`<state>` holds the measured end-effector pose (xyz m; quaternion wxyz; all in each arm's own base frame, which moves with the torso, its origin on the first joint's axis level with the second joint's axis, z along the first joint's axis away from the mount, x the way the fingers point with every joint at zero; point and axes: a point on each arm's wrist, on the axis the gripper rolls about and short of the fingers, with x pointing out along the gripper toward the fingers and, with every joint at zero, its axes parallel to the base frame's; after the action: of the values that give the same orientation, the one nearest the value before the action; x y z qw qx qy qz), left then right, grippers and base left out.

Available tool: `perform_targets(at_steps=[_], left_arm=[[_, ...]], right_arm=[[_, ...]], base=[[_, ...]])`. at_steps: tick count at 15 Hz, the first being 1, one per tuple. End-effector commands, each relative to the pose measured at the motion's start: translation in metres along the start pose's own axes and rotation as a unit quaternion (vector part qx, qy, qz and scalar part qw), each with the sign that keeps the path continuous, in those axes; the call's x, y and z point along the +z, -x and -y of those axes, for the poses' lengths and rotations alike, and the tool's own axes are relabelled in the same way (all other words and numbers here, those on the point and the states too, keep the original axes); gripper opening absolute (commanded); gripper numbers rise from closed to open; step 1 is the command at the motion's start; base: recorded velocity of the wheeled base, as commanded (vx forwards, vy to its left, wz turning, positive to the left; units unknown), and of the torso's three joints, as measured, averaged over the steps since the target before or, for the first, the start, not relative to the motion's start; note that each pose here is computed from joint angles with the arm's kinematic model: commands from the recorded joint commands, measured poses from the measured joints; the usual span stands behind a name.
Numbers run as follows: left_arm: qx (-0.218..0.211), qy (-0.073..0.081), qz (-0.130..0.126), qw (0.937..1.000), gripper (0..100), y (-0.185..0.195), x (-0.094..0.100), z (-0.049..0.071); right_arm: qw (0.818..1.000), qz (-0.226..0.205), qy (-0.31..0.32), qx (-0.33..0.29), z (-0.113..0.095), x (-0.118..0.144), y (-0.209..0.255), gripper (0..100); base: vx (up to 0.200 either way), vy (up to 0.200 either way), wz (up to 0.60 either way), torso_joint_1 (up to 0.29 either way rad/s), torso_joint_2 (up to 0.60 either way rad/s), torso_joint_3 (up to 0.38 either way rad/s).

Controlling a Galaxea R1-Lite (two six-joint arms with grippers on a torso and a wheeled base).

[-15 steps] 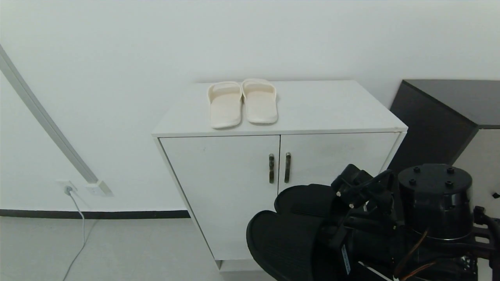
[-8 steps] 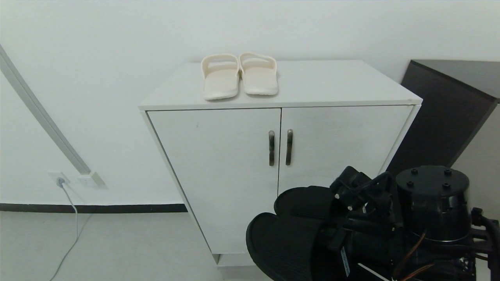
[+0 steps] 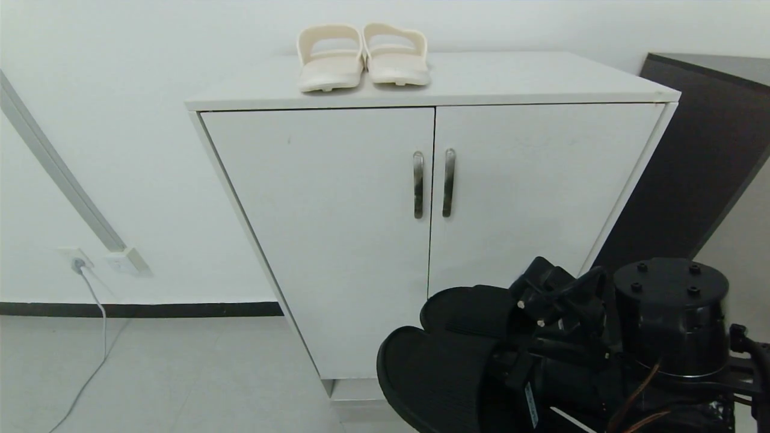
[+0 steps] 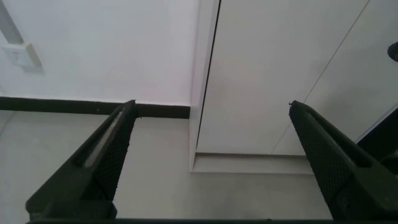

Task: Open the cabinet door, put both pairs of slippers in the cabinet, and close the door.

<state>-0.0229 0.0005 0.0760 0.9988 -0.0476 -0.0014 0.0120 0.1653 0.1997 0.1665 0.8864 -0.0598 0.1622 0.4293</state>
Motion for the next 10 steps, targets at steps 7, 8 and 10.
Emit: perform_targets(at_steps=[7,8,10], left_arm=[[0.000,0.000,-0.003,1.0000,100,0.000,0.000,0.000],[-0.001,-0.002,-0.009,1.0000,100,-0.001,0.001,0.000],[-0.003,-0.006,-0.020,0.9998,100,-0.004,0.013,0.001]], right_arm=[[1.000,0.002,0.001,0.003,-0.001,-0.004,0.003,0],[1.000,0.004,0.001,0.002,-0.001,-0.004,0.002,0],[1.000,0.006,0.001,0.003,-0.001,-0.003,0.002,0]], base=[[0.000,0.000,0.00,-0.023,0.32,0.302],[0.000,0.000,0.00,-0.007,0.06,0.041],[0.000,0.000,0.00,0.000,0.00,0.000]])
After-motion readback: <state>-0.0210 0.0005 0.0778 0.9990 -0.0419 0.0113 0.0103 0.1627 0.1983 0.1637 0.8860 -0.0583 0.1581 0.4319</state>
